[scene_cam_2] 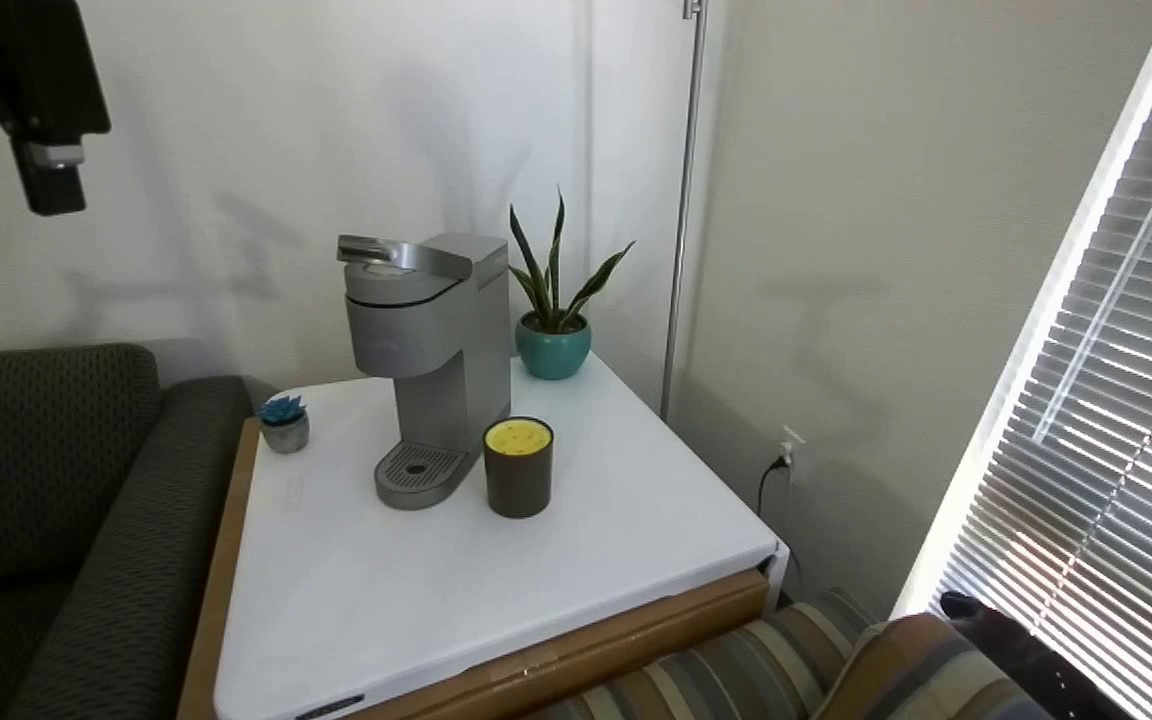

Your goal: Close the lid of the coffee marker

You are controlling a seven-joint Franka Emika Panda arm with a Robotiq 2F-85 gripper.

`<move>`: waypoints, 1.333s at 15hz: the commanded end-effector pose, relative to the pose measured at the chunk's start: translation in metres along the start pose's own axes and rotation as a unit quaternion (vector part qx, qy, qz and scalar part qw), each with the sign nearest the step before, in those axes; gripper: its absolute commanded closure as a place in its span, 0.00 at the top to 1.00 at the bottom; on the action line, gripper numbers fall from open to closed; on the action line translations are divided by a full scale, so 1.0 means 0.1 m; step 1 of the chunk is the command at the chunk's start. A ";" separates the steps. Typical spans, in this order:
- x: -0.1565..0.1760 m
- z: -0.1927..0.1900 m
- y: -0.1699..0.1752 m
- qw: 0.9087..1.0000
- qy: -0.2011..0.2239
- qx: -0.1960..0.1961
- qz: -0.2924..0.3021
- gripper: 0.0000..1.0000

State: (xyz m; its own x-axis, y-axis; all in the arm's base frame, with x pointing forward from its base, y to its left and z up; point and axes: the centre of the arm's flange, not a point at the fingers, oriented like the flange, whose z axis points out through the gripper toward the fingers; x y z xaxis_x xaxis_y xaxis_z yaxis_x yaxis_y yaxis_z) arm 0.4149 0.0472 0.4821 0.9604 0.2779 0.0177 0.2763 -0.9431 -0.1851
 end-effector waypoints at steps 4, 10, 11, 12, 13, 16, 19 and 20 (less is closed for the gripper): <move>0.23 0.00 0.05 0.998 0.054 0.021 0.009 1.00; 0.36 -0.08 0.06 0.992 0.120 0.034 0.034 1.00; 0.40 -0.08 0.08 0.991 0.124 0.036 0.037 1.00; 0.42 -0.07 0.09 0.991 0.125 0.037 0.038 1.00; 0.44 -0.05 0.09 0.990 0.128 0.032 0.047 1.00; 0.57 -0.07 0.10 0.978 0.192 0.047 0.065 1.00; 0.82 -0.11 0.14 0.963 0.253 0.051 0.083 1.00; 0.61 -0.23 0.11 0.969 0.231 0.046 0.081 1.00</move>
State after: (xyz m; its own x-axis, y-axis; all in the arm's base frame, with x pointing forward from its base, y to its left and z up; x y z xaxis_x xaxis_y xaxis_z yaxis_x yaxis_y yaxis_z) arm 0.4775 0.0498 0.5038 0.9089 -0.0047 0.4170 0.1368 -0.9413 -0.3086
